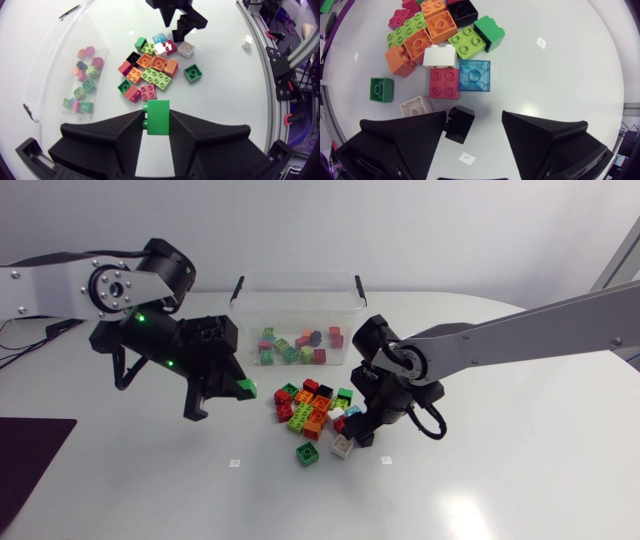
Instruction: Place the duplo bricks in the container
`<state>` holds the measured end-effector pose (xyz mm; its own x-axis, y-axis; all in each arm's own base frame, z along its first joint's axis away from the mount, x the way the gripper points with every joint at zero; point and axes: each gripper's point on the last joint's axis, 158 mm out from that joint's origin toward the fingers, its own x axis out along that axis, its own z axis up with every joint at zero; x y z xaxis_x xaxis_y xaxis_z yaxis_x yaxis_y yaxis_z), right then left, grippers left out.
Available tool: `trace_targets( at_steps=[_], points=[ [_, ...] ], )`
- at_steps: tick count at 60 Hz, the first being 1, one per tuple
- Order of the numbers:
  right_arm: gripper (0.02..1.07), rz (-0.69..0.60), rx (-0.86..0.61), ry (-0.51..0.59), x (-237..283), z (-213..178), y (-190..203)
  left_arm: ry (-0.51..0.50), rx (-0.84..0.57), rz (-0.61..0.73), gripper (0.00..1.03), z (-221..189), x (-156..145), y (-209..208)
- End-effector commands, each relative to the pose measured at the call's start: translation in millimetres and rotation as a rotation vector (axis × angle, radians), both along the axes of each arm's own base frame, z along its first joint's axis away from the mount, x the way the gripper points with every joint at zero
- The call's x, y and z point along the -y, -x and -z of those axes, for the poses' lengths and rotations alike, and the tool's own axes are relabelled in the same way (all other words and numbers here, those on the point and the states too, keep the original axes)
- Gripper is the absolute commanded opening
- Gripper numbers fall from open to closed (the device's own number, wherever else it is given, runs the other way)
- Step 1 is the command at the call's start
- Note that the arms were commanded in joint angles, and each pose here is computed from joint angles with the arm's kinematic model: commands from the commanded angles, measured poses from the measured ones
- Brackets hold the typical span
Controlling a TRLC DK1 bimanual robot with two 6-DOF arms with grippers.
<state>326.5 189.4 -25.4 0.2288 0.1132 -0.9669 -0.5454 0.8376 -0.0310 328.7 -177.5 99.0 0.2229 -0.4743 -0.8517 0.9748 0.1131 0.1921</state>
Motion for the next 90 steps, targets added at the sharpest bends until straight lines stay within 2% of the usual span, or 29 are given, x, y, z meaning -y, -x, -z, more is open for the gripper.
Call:
trace_targets(
  at_steps=[1, 7, 14, 18, 25, 36, 55, 60, 67, 75, 78, 81, 90],
  points=[
    [0.72, 0.027, -0.032, 0.026, 6, 10, 6, 0.041, 0.053, -0.039, 0.29, -30, 4, -14],
    [0.55, 0.027, -0.031, 0.025, 6, 15, 5, 0.098, 0.090, -0.104, 0.29, -51, 14, -36],
    [0.41, 0.018, -0.041, 0.031, 5, 22, 7, 0.221, 0.151, -0.253, 0.29, -75, 25, -82],
    [0.33, 0.015, -0.047, 0.034, 5, 26, 8, 0.257, 0.147, -0.299, 0.29, -81, 30, -97],
    [0.32, 0.016, -0.045, 0.032, 8, 26, 8, 0.355, 0.165, -0.407, 0.30, -98, 34, -133],
    [0.30, 0.038, 0.012, -0.026, 17, -2, -6, 0.424, 0.199, -0.519, 0.30, -105, 36, -175],
    [0.30, 0.038, 0.127, -0.126, 10, -60, -35, 0.457, 0.220, -0.621, 0.31, -92, 38, -219],
    [0.30, 0.030, 0.170, -0.159, 4, -79, -44, 0.454, 0.213, -0.654, 0.37, -79, 38, -234],
    [0.30, 0.025, 0.228, -0.194, -3, -105, -56, 0.445, 0.209, -0.687, 0.38, -67, 37, -248],
    [0.30, 0.019, 0.279, -0.226, -11, -131, -70, 0.443, 0.217, -0.719, 0.56, -63, 37, -259],
    [0.30, 0.015, 0.297, -0.242, -15, -141, -75, 0.443, 0.216, -0.720, 0.74, -63, 37, -260],
    [0.30, 0.012, 0.314, -0.255, -18, -150, -81, 0.444, 0.218, -0.726, 0.84, -65, 35, -259],
    [0.30, 0.003, 0.366, -0.295, -31, -173, -102, 0.444, 0.227, -0.725, 0.91, -77, 27, -243]
  ],
)
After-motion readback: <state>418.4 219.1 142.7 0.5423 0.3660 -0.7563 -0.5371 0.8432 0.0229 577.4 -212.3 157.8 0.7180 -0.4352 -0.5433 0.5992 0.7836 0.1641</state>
